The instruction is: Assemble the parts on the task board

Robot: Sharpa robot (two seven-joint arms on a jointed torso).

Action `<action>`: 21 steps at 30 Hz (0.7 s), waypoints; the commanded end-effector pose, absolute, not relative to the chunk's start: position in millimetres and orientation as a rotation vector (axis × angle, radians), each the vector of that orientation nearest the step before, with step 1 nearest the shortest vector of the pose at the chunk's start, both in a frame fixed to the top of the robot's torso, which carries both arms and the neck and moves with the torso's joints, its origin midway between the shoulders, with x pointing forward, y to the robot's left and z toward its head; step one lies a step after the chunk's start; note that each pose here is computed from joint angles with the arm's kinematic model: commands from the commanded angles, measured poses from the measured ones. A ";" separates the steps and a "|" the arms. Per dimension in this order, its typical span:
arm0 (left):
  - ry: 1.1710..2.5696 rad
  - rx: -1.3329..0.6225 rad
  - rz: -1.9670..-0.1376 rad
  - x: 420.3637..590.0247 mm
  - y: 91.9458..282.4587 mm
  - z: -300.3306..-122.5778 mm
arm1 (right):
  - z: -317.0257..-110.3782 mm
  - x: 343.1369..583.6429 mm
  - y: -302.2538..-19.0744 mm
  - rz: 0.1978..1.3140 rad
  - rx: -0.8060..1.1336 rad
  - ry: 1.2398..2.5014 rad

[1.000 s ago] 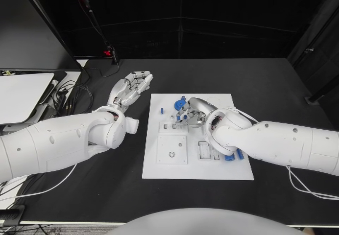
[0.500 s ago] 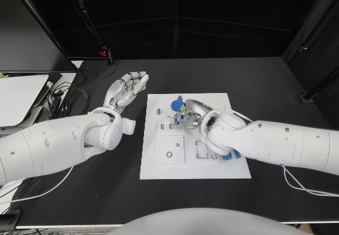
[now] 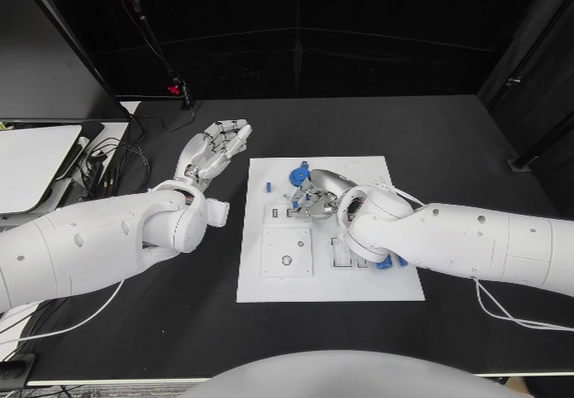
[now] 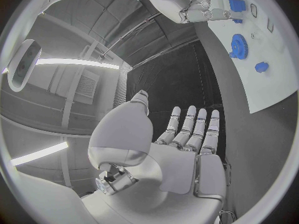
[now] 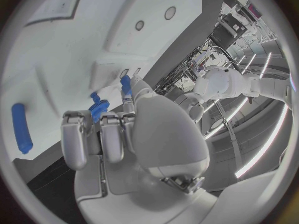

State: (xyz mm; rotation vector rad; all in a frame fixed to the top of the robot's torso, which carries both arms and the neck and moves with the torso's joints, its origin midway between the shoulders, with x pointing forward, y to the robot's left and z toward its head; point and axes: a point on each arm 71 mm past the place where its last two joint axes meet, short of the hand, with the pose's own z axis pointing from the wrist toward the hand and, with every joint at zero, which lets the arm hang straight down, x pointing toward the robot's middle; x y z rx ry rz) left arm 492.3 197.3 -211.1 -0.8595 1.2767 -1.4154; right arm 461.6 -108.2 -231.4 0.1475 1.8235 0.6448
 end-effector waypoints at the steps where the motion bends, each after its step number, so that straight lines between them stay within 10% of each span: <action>1: 1.084 -0.693 -1.534 486.9 195.8 -194.2 | -231.9 461.7 -107.2 0.631 0.122 1.835; 21: 1.087 -0.695 -1.534 487.2 196.7 -194.4 | -236.0 461.4 -106.1 0.601 0.092 1.859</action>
